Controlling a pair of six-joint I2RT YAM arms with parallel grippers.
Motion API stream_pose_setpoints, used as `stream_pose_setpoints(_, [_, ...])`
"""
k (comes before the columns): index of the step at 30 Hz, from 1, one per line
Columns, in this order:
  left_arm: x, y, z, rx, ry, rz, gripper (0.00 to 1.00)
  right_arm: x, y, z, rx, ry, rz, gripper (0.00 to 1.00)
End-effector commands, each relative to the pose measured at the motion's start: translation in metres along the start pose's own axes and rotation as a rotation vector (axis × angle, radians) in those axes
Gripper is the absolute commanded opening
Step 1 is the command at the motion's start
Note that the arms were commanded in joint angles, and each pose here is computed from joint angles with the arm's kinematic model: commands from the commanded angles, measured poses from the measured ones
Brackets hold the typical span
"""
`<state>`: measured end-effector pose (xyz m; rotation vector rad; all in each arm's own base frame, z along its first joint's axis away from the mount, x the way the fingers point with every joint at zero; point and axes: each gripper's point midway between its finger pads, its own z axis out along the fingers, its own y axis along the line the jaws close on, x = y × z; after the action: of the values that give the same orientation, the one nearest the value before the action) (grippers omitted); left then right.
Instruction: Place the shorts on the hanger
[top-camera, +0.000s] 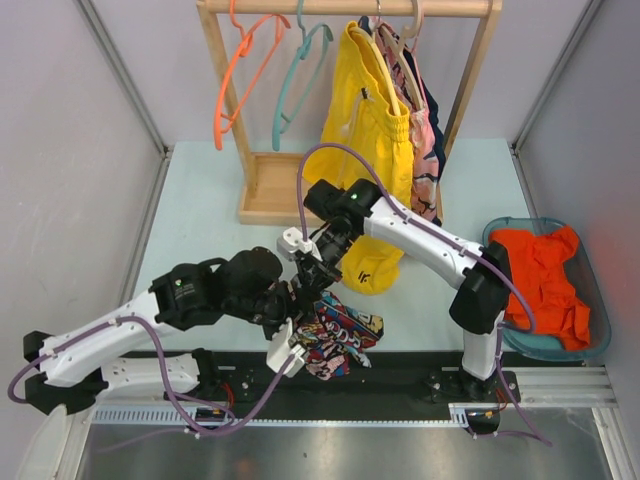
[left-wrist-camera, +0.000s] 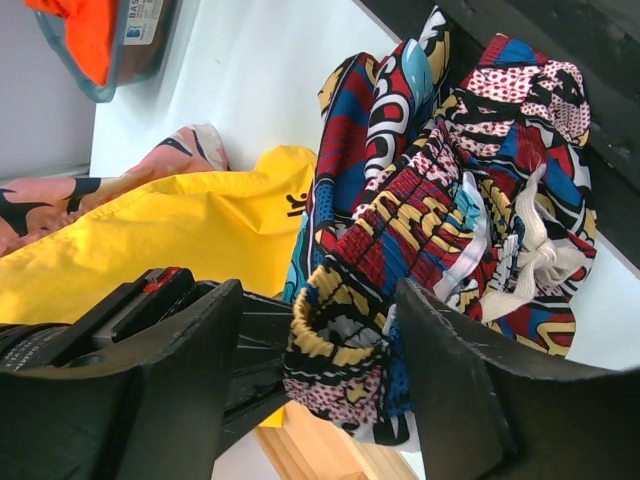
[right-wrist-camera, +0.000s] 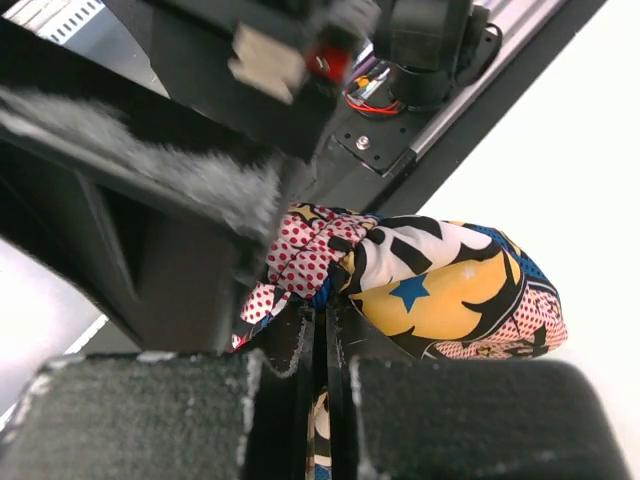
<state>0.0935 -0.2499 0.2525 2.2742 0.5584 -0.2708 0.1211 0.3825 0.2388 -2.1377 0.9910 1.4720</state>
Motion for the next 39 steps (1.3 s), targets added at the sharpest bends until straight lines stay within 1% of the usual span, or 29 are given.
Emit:
stream_pose_setpoints(1, [0.006, 0.003, 0.001, -0.010, 0.034, -0.001, 0.58, -0.016, 0.036, 0.002, -0.082, -0.017, 0.067, 0.01])
stream_pose_setpoints(3, [0.008, -0.002, 0.001, 0.004, 0.046, -0.017, 0.51, -0.017, 0.034, 0.002, -0.080, -0.018, 0.064, 0.01])
stream_pose_setpoints(4, [0.009, -0.006, 0.002, 0.011, 0.050, -0.037, 0.41, -0.018, 0.033, 0.000, -0.075, -0.018, 0.057, 0.01])
stream_pose_setpoints(6, [0.011, -0.011, 0.000, 0.013, 0.058, -0.053, 0.33, -0.018, 0.032, -0.002, -0.068, -0.019, 0.058, 0.01])
stream_pose_setpoints(7, [0.013, -0.016, 0.001, 0.015, 0.063, -0.078, 0.26, -0.018, 0.029, -0.006, -0.055, -0.021, 0.060, 0.01])
stream_pose_setpoints(8, [0.012, -0.014, -0.002, -0.012, 0.061, -0.081, 0.23, -0.018, 0.026, -0.007, -0.050, -0.028, 0.063, 0.03])
stream_pose_setpoints(9, [0.012, -0.015, -0.004, -0.029, 0.060, -0.109, 0.21, -0.017, 0.024, -0.009, -0.043, -0.030, 0.081, 0.06])
stream_pose_setpoints(10, [0.011, -0.012, -0.004, -0.053, 0.051, -0.127, 0.08, -0.017, 0.020, -0.012, -0.031, -0.034, 0.093, 0.15])
stream_pose_setpoints(11, [0.009, -0.010, -0.006, -0.072, 0.045, -0.151, 0.01, -0.015, 0.007, -0.020, 0.009, -0.044, 0.088, 0.24])
stream_pose_setpoints(12, [0.009, -0.008, -0.007, -0.095, 0.043, -0.227, 0.00, -0.013, 0.001, -0.024, 0.032, -0.054, 0.157, 0.31])
stream_pose_setpoints(13, [0.009, -0.001, -0.010, -0.124, 0.039, -0.274, 0.00, -0.012, -0.008, -0.030, 0.062, -0.063, 0.175, 0.36])
stream_pose_setpoints(14, [0.011, 0.007, -0.011, -0.150, 0.033, -0.325, 0.00, -0.008, -0.031, -0.048, 0.143, -0.079, 0.171, 0.45])
stream_pose_setpoints(15, [0.015, 0.010, -0.009, -0.168, 0.027, -0.445, 0.00, -0.006, -0.041, -0.058, 0.189, -0.086, 0.194, 0.49])
stream_pose_setpoints(16, [0.029, 0.019, -0.015, -0.213, 0.033, -0.539, 0.00, -0.002, -0.051, -0.071, 0.249, -0.091, 0.295, 0.52])
stream_pose_setpoints(17, [0.038, 0.030, -0.019, -0.264, 0.029, -0.599, 0.00, 0.001, -0.068, -0.084, 0.315, -0.106, 0.276, 0.63])
stream_pose_setpoints(18, [0.066, 0.034, -0.025, -0.333, 0.075, -0.763, 0.00, 0.006, -0.076, -0.109, 0.395, -0.119, 0.297, 0.65])
stream_pose_setpoints(20, [0.094, 0.042, -0.034, -0.414, 0.089, -0.894, 0.00, 0.010, -0.091, -0.136, 0.528, -0.131, 0.360, 0.69])
stream_pose_setpoints(21, [0.106, 0.042, -0.039, -0.443, 0.092, -0.993, 0.00, 0.023, -0.091, -0.150, 0.577, -0.133, 0.409, 0.69])
stream_pose_setpoints(22, [0.136, 0.037, -0.049, -0.497, 0.134, -1.094, 0.00, 0.022, -0.088, -0.161, 0.632, -0.123, 0.415, 0.69])
stream_pose_setpoints(24, [0.159, 0.028, -0.057, -0.547, 0.156, -1.228, 0.00, 0.033, -0.080, -0.169, 0.675, -0.116, 0.483, 0.69])
stream_pose_setpoints(25, [0.181, 0.015, -0.069, -0.605, 0.194, -1.313, 0.00, 0.036, -0.072, -0.175, 0.709, -0.102, 0.502, 0.68])
stream_pose_setpoints(27, [0.200, 0.000, -0.079, -0.673, 0.227, -1.429, 0.00, 0.045, -0.056, -0.170, 0.701, -0.080, 0.551, 0.67])
stream_pose_setpoints(28, [0.217, -0.018, -0.088, -0.733, 0.270, -1.506, 0.00, 0.064, -0.046, -0.160, 0.695, -0.046, 0.608, 0.66])
stream_pose_setpoints(29, [0.225, -0.029, -0.091, -0.756, 0.287, -1.561, 0.00, 0.059, -0.036, -0.158, 0.703, -0.040, 0.599, 0.66])
stream_pose_setpoints(31, [0.235, -0.058, -0.087, -0.769, 0.316, -1.681, 0.00, 0.078, -0.023, -0.142, 0.690, -0.002, 0.662, 0.64])
stream_pose_setpoints(34, [0.236, -0.080, -0.075, -0.755, 0.325, -1.755, 0.00, 0.088, -0.013, -0.115, 0.671, 0.078, 0.691, 0.60])
stream_pose_setpoints(35, [0.236, -0.083, -0.073, -0.754, 0.328, -1.770, 0.00, 0.093, -0.014, -0.100, 0.651, 0.094, 0.699, 0.57])
stream_pose_setpoints(37, [0.234, -0.091, -0.065, -0.728, 0.319, -1.795, 0.00, 0.099, -0.026, -0.094, 0.695, 0.099, 0.720, 0.55])
stream_pose_setpoints(39, [0.239, -0.097, -0.063, -0.732, 0.348, -1.803, 0.00, 0.115, -0.039, -0.083, 0.728, 0.132, 0.751, 0.56])
